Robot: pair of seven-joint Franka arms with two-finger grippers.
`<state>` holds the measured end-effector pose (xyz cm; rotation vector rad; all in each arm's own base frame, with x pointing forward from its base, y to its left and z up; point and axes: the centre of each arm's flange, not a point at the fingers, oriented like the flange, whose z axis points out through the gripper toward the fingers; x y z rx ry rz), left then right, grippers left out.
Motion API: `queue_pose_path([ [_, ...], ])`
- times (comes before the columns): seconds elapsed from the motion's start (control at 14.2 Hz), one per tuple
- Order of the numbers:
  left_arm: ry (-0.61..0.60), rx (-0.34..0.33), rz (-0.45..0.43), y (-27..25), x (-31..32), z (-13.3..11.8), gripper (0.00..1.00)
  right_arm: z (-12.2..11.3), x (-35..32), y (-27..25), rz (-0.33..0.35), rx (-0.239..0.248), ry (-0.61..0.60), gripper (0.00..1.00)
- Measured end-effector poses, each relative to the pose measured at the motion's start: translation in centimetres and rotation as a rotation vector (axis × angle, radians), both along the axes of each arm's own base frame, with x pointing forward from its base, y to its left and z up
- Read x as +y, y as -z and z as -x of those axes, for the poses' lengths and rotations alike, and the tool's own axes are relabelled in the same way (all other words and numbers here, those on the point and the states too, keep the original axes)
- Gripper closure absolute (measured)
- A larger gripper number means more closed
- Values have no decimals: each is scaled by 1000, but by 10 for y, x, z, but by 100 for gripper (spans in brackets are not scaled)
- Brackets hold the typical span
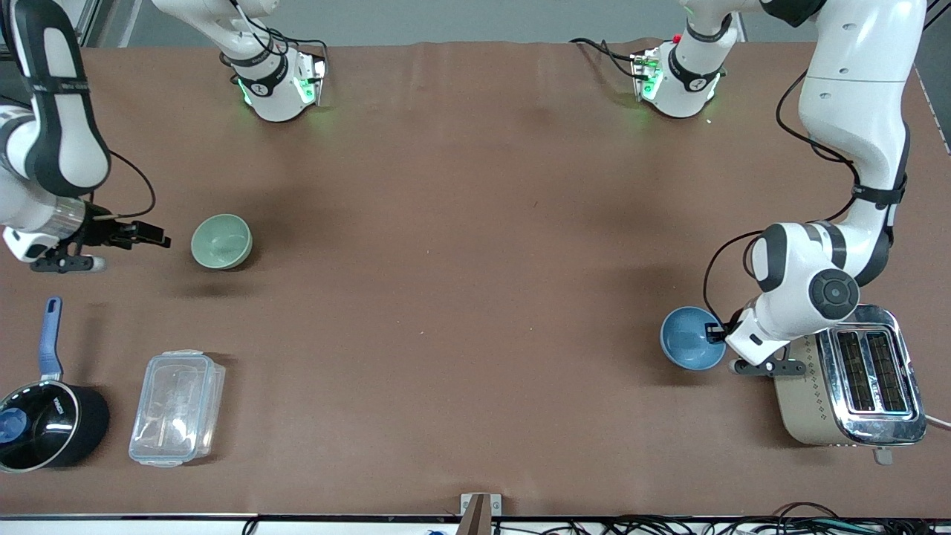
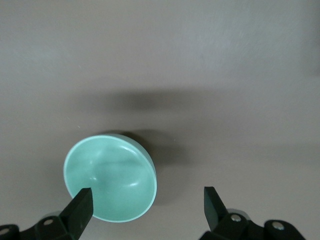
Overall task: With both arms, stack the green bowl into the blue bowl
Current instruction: 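Grasp the blue bowl with the left gripper while the right gripper grasps the green bowl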
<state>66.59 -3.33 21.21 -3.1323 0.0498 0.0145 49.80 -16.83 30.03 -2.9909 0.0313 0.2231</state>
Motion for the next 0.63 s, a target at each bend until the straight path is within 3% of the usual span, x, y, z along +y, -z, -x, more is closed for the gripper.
queue_pose_path([
  [0.07, -4, 2, 0, 3, 0, -1, 65, 1, 0, 11, 1, 18, 0, 2],
  [0.28, -1, -14, 4, -5, -2, -6, 94, 3, 3, 41, 1, 73, -6, 4],
  [0.49, 16, -34, 17, -34, -18, -10, 95, 6, 7, 68, -8, 116, 1, 11],
  [0.63, 28, 9, 39, -58, -50, -2, 95, 9, 10, 85, -33, 139, 16, 15],
])
